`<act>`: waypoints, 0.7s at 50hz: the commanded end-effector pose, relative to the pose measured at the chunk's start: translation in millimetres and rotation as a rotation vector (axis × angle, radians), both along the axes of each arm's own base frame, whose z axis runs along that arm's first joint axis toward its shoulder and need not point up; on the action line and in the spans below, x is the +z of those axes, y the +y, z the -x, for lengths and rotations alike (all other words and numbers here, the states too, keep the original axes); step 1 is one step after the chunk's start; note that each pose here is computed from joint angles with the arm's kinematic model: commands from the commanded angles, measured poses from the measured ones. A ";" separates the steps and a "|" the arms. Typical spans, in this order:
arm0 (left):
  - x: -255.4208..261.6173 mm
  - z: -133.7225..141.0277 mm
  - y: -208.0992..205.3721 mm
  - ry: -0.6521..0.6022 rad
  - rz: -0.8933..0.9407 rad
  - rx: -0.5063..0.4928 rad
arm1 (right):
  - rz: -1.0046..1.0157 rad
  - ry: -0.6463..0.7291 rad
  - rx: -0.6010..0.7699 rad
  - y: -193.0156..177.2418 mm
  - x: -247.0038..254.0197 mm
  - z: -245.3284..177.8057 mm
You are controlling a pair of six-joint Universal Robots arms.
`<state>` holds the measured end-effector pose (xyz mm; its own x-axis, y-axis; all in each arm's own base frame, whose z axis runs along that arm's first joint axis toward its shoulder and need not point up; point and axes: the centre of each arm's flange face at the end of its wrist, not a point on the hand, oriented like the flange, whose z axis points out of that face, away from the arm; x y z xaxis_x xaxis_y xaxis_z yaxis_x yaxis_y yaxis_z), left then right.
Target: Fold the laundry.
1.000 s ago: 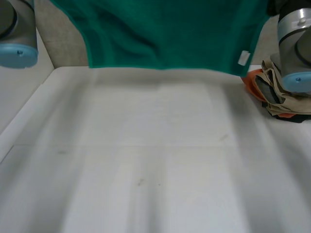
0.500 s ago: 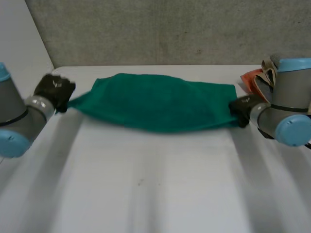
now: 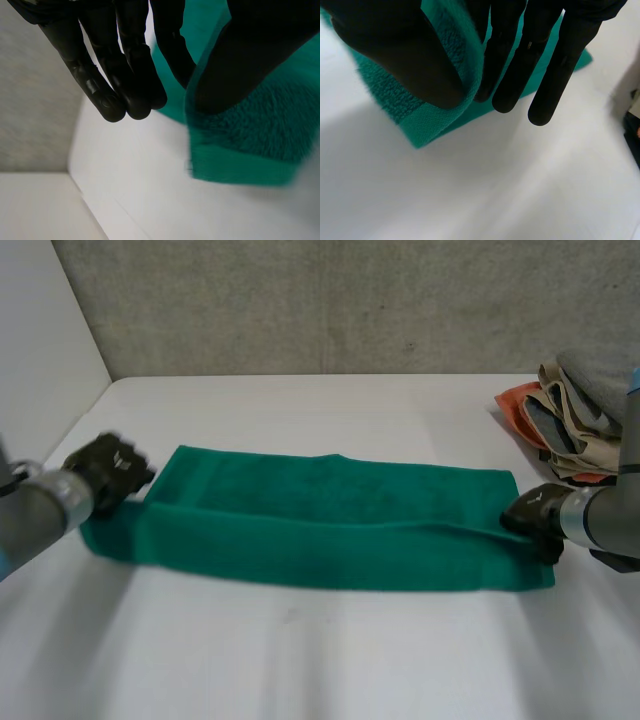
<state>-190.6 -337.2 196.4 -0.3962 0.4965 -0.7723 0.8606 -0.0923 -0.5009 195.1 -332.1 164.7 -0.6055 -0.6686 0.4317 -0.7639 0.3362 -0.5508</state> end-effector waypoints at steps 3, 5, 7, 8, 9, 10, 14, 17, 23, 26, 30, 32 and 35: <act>15.9 66.1 -60.7 0.182 0.231 0.027 | 0.126 -0.142 -0.120 -36.9 -6.4 -6.3; 14.5 74.8 -68.9 0.195 0.258 0.035 | 0.155 -0.149 -0.122 -41.6 -6.8 -8.8; 13.4 85.7 -78.4 0.207 0.290 0.048 | 0.205 -0.163 -0.129 -50.4 -6.8 -12.2; 14.5 88.6 -81.3 0.211 0.304 0.053 | 0.225 -0.167 -0.134 -53.6 -6.3 -13.3; 13.7 91.5 -83.6 0.214 0.311 0.057 | 0.240 -0.170 -0.143 -56.7 -6.7 -13.7; 14.3 96.0 -87.9 0.223 0.329 0.066 | 0.255 -0.172 -0.152 -60.1 -6.9 -13.4; 10.3 105.5 -95.3 0.222 0.358 0.077 | 0.323 -0.181 -0.182 -73.7 -6.8 -15.0; 7.4 108.0 -100.0 0.220 0.372 0.082 | 0.365 -0.187 -0.197 -83.2 -7.2 -16.3; -2.4 112.8 -109.3 0.195 0.405 0.084 | 0.412 -0.188 -0.222 -98.1 -11.3 -16.3; -11.4 113.0 -112.6 0.170 0.407 0.083 | 0.417 -0.184 -0.224 -103.1 -17.1 -17.4; -21.3 118.3 -111.6 0.163 0.399 0.060 | 0.414 -0.186 -0.219 -106.0 -24.0 -22.1; -23.5 122.2 -110.3 0.172 0.401 0.046 | 0.416 -0.187 -0.219 -106.8 -25.4 -23.4; -25.5 128.7 -108.5 0.199 0.410 0.035 | 0.424 -0.184 -0.238 -108.5 -25.7 -23.3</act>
<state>-309.6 -448.8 176.9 -0.5543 0.1395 -0.8206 0.7785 -0.2619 -0.5704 215.9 -438.5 142.3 -0.8062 -0.3061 0.5062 -0.5745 0.2011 -0.7934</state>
